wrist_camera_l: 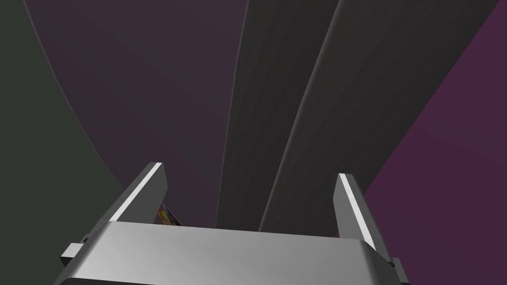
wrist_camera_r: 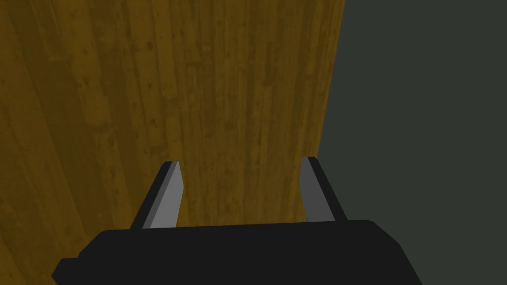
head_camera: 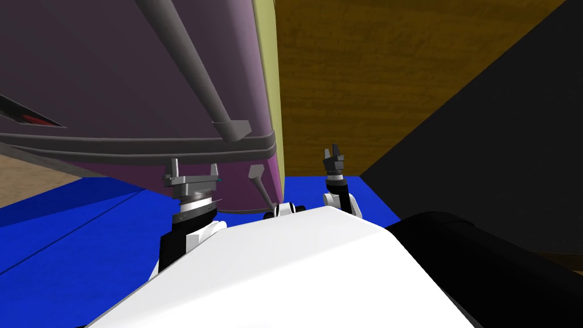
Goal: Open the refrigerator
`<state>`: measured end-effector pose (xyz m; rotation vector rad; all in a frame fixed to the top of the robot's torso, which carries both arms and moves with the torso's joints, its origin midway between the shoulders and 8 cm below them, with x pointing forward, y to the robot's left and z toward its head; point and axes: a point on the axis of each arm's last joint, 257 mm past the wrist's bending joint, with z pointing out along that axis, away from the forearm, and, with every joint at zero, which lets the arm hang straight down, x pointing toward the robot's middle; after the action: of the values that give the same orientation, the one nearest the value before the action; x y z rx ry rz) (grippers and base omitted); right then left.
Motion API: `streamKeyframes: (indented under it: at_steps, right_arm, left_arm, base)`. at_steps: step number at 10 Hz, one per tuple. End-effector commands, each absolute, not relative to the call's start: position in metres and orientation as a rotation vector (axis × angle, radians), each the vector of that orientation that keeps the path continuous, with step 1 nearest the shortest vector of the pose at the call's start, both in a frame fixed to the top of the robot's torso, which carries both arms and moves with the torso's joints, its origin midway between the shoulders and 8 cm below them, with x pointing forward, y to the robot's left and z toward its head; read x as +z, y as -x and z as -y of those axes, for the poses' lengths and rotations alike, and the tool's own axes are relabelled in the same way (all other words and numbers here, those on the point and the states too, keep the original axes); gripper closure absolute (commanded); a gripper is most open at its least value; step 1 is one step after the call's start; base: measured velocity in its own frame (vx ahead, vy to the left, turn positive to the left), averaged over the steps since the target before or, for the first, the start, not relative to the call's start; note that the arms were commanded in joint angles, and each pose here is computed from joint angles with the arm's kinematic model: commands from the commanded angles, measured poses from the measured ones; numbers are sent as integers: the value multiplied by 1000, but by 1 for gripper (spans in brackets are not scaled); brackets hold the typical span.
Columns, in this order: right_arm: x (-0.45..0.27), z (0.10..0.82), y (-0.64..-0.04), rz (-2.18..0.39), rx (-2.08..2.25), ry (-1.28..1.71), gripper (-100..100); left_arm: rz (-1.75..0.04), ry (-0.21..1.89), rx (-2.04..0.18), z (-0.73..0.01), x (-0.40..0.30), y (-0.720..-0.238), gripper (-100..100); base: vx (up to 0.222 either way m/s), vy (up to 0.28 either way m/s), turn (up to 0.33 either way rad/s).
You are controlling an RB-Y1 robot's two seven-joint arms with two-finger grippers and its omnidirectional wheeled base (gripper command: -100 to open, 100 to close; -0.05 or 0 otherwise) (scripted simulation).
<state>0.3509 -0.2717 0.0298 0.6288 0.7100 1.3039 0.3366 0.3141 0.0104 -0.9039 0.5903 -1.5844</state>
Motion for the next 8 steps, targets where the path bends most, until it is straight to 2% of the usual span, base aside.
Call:
streamKeyframes:
  at_steps: [1, 8]
  right_arm:
    - [30, 272, -351, -710, 1304, -629, 0]
    - [30, 272, -351, -710, 1304, -629, 0]
  left_arm:
    - [-597, 978, -1581, -325, -1, -338, -100]
    - [-579, 1192, -1574, -361, -31, -336, -100]
  base:
    - [32, -76, 57]
    - [29, -83, 71]
